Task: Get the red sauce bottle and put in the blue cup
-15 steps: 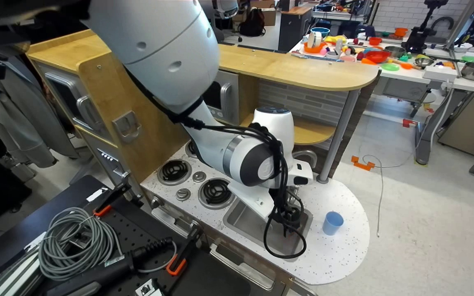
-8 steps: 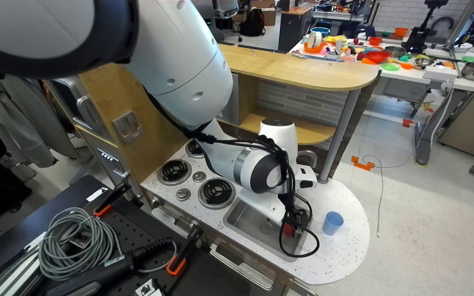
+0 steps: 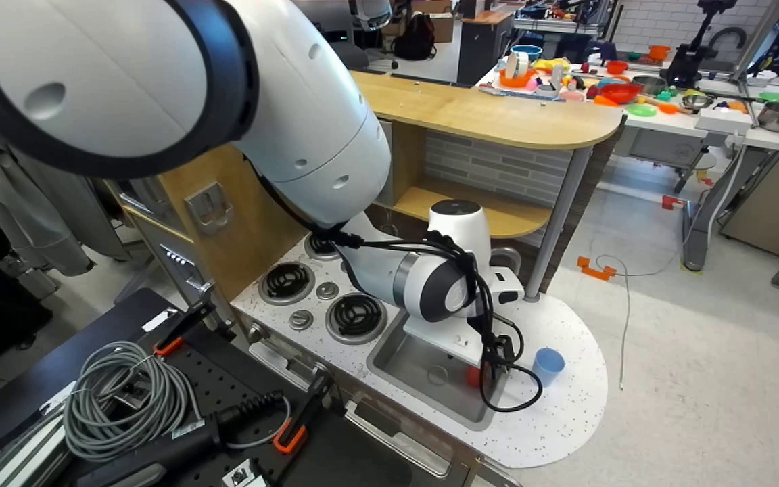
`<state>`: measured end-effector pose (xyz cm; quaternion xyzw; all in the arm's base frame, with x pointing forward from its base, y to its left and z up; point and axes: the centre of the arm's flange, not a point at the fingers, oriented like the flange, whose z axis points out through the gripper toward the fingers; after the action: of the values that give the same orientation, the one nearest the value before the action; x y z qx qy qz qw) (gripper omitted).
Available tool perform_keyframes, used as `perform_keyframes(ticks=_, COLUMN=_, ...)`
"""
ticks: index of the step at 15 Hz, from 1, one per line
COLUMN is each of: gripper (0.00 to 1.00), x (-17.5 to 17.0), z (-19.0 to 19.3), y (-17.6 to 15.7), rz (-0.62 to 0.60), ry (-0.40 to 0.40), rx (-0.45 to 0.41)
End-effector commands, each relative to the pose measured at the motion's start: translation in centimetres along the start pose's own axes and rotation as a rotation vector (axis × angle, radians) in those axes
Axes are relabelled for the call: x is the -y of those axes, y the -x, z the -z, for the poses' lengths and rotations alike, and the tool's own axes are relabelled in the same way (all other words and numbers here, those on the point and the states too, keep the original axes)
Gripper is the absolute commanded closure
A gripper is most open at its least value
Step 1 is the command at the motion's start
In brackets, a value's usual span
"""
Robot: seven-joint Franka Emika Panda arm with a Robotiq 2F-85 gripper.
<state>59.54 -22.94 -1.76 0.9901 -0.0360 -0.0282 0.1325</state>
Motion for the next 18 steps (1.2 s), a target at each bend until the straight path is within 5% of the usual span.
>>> perform_keyframes(ticks=1, gripper=0.0, x=-0.4, z=-1.3, y=-1.7, rz=0.04, ry=0.01, rx=-0.038)
perform_keyframes(ticks=5, gripper=0.03, x=-0.3, z=-1.9, y=-2.6, rz=0.046, ry=0.008, rx=-0.034)
perform_keyframes(ticks=6, gripper=0.27, x=-0.3, z=-2.0, y=-2.7, rz=0.047, ry=0.002, rx=-0.026)
perform_keyframes(ticks=8, gripper=0.29, x=-0.4, z=-2.3, y=-3.0, rz=0.048, ry=0.003, rx=-0.024)
perform_keyframes(ticks=15, gripper=0.84, x=-1.0, z=-1.5, y=-3.0, rz=0.044, ry=-0.009, rx=0.06)
perform_keyframes(ticks=18, gripper=0.87, x=-1.9, z=0.2, y=-1.9, rz=0.056, ry=-0.037, rx=0.107)
